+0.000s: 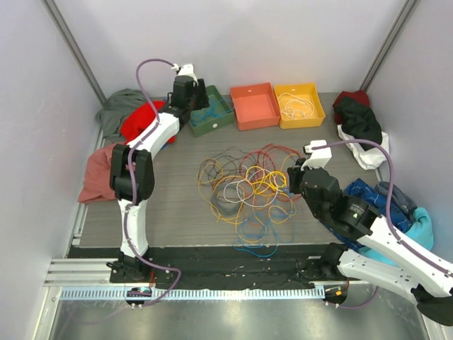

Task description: Untangle the cables

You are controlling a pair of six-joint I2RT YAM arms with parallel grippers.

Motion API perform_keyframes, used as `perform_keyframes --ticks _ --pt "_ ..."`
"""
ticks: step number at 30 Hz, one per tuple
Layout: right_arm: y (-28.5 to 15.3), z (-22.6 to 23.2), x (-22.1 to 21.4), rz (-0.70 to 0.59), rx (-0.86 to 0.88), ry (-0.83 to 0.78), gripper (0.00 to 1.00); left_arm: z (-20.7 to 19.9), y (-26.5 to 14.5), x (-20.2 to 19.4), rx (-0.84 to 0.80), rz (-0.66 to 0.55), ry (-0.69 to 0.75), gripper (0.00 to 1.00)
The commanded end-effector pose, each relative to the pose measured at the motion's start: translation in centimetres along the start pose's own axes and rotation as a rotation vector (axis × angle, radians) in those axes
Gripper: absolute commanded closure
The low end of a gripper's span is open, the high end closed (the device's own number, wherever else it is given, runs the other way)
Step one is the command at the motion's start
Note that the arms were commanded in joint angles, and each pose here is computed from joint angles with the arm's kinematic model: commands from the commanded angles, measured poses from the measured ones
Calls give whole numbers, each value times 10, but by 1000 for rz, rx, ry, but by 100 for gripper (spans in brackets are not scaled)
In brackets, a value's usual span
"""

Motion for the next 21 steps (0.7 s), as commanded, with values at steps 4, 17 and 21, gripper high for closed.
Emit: perform_keyframes --ticks 4,17,21 --pt "5 17 17 -52 46 67 99 -62 -83 30 -250 -129 -69 39" --pt "16 59 70 -101 143 168 99 -152 -243 -22 -1006 -199 -116 0" --pt "9 63 82 -116 173 267 99 -138 -275 -49 -1057 -334 -170 0"
Point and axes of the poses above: each gripper's point midway between its finger pads, its own y axis out along the fingers, its own z axis along the line the jaws close on, x = y × z, the point moved 7 cm from there along -y, back along the fingers, and after that the axes turned 4 degrees about y, right-handed, at the moved point
